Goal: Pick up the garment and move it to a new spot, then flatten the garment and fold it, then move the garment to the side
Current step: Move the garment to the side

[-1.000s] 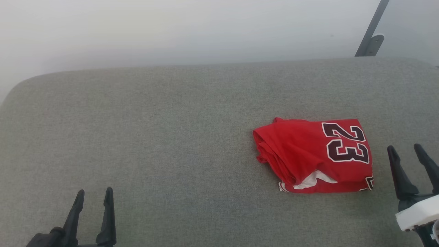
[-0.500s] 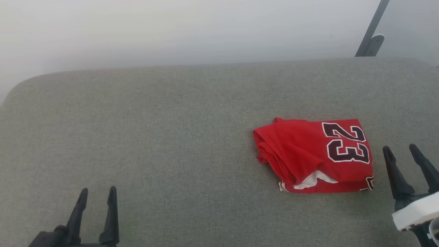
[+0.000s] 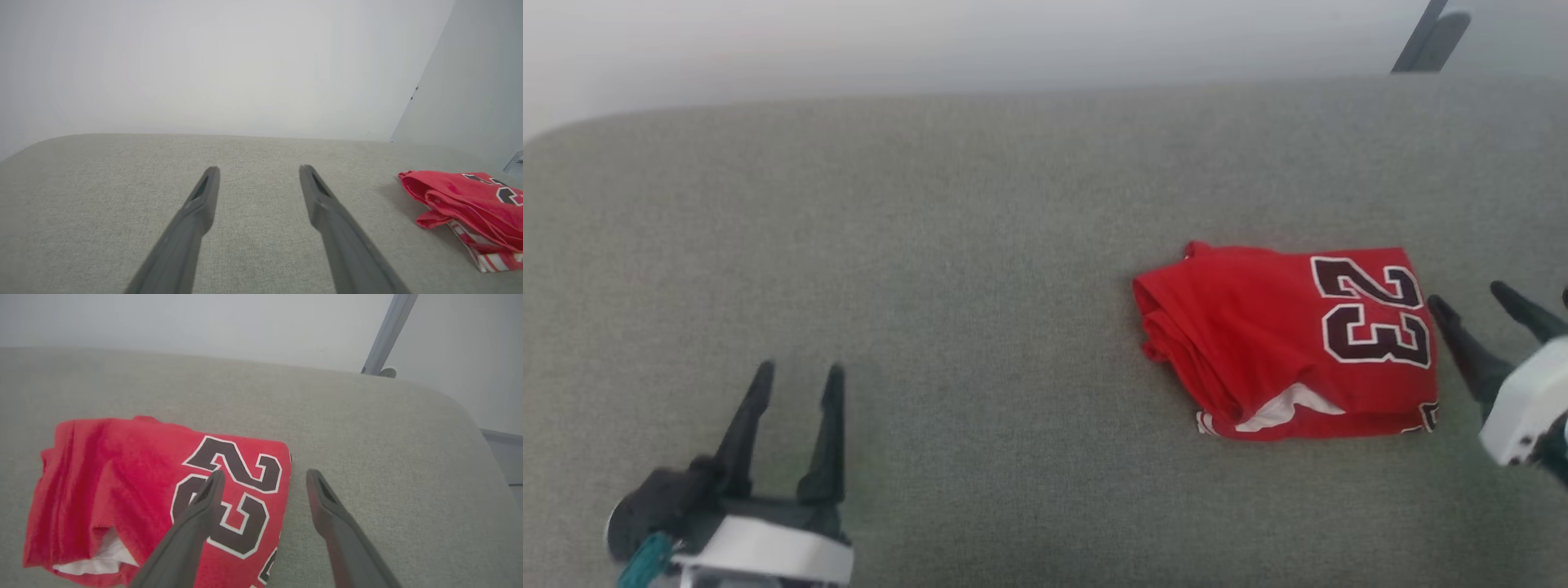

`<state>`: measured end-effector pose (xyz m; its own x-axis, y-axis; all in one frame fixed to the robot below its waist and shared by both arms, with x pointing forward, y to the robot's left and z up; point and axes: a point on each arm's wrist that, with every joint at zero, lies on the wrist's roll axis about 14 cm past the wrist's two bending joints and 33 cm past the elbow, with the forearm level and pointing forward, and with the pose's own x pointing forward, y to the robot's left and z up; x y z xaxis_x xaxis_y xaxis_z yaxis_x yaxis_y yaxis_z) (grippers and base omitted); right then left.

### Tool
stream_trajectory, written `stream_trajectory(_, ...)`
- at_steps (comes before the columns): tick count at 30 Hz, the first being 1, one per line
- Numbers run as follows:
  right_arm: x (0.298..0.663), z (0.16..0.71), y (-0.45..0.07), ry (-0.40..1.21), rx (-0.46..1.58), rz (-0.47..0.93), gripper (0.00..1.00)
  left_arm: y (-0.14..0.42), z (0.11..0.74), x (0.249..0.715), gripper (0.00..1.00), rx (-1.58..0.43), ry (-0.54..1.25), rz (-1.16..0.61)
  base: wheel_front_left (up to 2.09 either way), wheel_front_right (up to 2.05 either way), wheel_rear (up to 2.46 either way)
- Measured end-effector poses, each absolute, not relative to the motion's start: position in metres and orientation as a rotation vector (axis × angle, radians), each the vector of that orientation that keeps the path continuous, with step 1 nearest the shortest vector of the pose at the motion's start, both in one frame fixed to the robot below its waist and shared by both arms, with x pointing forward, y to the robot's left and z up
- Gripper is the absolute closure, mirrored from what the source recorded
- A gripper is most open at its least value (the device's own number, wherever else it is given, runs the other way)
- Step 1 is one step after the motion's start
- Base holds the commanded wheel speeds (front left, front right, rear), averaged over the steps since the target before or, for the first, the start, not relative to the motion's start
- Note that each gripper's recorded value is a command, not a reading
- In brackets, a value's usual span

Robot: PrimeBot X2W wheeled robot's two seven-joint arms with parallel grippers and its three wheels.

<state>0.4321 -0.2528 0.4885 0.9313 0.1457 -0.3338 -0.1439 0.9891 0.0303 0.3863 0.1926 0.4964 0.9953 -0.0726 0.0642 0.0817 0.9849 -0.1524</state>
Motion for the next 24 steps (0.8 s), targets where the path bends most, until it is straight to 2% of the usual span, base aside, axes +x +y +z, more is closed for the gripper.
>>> stream_trajectory(11, 0.461, 0.431, -0.261, 0.817, 0.065, 0.165, 0.00, 0.174, 0.490, 0.436, 0.00, -0.165, -0.065, -0.139, 0.00, 0.00, 0.00)
stream_trajectory(15, 0.460, 0.400, -0.254, 0.995, 0.064, 0.195, 0.00, 0.169, 0.480, 0.454, 0.00, -0.164, -0.051, -0.158, 0.00, 0.00, 0.00)
stream_trajectory(22, 0.466, 0.370, -0.244, 1.110, 0.046, 0.236, 0.00, 0.166, 0.459, 0.474, 0.00, -0.160, -0.016, -0.172, 0.00, 0.00, 0.00)
stream_trajectory(23, 0.467, 0.369, -0.243, 1.108, 0.044, 0.240, 0.35, 0.166, 0.456, 0.476, 0.00, -0.157, -0.008, -0.172, 0.00, 0.00, 0.00)
stream_trajectory(24, 0.469, 0.368, -0.244, 1.099, 0.044, 0.240, 0.60, 0.167, 0.453, 0.476, 0.00, -0.154, 0.000, -0.173, 0.00, 0.00, 0.00)
